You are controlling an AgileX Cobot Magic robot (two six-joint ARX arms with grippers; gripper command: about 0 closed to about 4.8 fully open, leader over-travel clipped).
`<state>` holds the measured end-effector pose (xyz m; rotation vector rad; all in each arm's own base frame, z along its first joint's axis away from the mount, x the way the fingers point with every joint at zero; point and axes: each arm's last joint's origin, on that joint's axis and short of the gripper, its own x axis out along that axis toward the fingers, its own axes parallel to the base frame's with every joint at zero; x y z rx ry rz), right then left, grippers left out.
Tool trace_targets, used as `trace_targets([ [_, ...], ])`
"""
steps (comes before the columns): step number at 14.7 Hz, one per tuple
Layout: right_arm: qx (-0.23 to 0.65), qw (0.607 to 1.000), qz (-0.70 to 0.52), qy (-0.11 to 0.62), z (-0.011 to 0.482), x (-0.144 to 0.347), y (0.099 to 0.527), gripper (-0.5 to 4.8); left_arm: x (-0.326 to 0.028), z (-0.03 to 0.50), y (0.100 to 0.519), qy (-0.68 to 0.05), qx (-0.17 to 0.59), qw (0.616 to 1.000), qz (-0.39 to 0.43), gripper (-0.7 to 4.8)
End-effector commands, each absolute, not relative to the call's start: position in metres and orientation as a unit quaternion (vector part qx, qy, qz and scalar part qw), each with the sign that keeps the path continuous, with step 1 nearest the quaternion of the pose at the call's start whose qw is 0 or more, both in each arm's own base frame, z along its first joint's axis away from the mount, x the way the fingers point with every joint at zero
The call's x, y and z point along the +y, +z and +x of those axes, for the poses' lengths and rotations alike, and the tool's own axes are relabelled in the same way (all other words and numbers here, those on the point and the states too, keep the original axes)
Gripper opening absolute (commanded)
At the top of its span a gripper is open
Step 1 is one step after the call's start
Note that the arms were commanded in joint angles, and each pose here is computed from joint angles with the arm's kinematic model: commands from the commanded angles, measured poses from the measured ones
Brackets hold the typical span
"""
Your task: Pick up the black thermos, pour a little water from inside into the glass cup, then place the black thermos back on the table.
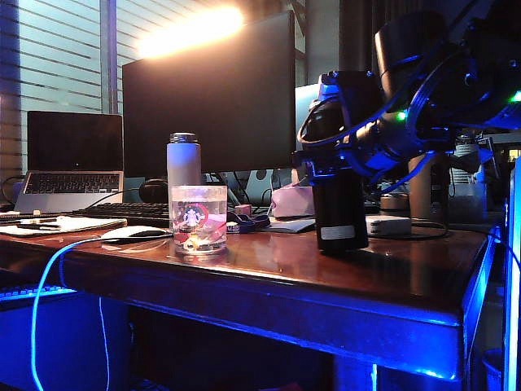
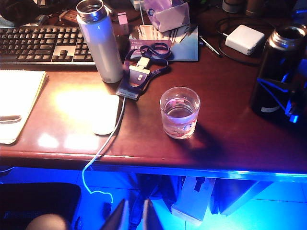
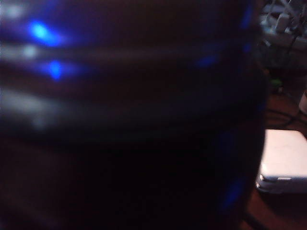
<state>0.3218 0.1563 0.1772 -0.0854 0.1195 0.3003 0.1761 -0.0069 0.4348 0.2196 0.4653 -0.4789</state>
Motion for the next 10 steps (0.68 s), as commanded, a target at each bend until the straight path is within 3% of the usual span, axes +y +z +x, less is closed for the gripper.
trace_targets([
  [1, 0.038, 0.986, -0.034, 0.158, 0.322, 0.157, 0.185, 3.07, -0.007, 0.175, 0.437, -0.236, 0.224, 0.94, 0.107, 0.57],
  [2, 0.041, 0.986, -0.035, 0.158, 0.322, 0.157, 0.184, 3.44, -0.007, 0.175, 0.437, -0.236, 0.224, 0.94, 0.107, 0.57],
  [4, 0.044, 0.986, -0.036, 0.158, 0.32, 0.156, 0.181, 4.79, -0.007, 0.175, 0.437, -0.236, 0.224, 0.94, 0.107, 0.57],
  [10, 0.031, 0.986, -0.037, 0.157, 0.31, 0.151, 0.189, 4.79, -0.007, 0.175, 0.437, -0.236, 0.224, 0.94, 0.107, 0.57],
])
